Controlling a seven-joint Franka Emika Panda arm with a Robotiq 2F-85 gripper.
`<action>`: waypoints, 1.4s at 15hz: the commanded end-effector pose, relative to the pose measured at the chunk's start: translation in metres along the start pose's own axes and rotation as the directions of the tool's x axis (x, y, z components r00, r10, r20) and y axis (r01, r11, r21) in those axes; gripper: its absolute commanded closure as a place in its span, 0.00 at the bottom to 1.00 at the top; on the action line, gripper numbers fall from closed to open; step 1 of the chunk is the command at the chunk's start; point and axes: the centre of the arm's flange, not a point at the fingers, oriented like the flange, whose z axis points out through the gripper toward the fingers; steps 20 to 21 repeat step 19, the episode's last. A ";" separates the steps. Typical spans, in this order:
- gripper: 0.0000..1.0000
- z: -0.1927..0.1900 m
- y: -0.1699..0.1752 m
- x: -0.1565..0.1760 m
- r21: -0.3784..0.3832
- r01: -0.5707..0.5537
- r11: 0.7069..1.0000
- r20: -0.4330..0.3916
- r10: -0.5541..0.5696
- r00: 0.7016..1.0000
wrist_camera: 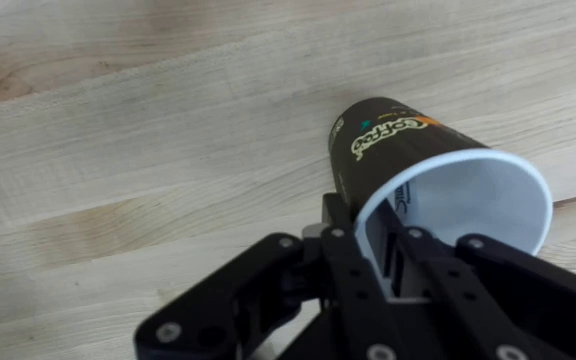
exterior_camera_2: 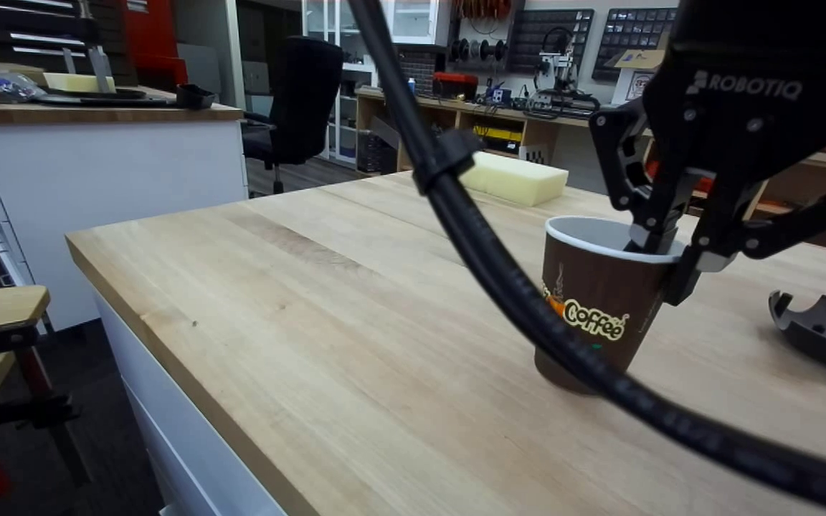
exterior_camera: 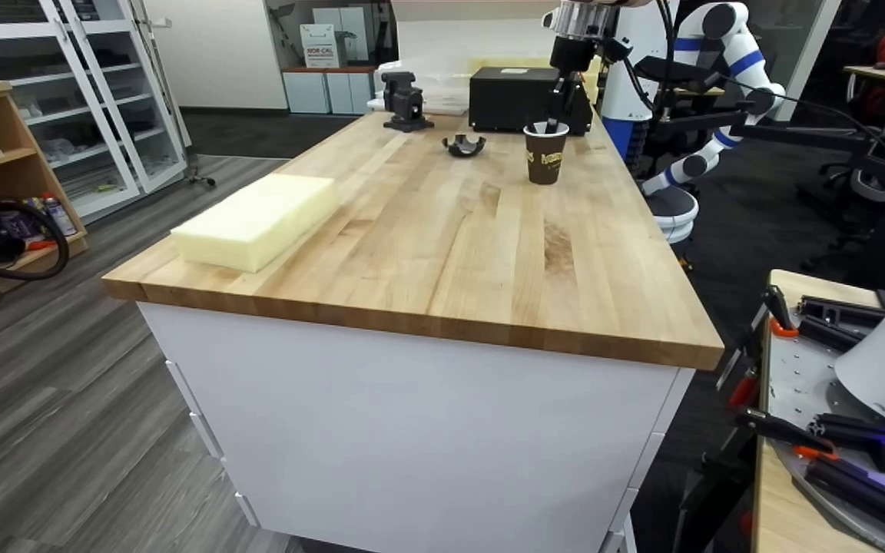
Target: Move the black cup from the left to the right
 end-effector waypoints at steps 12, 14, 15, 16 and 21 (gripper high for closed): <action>0.00 -0.100 -0.088 0.012 -0.272 0.113 0.956 0.185 -0.063 0.981; 0.00 -0.130 -0.116 0.003 -0.388 0.100 0.916 0.185 -0.029 0.982; 0.00 -0.102 -0.081 0.030 -0.317 0.123 0.941 0.171 -0.071 0.983; 0.00 -0.116 -0.092 0.027 -0.353 0.115 0.928 0.166 -0.059 0.984; 0.00 -0.130 -0.104 0.017 -0.374 0.110 0.921 0.156 -0.054 0.986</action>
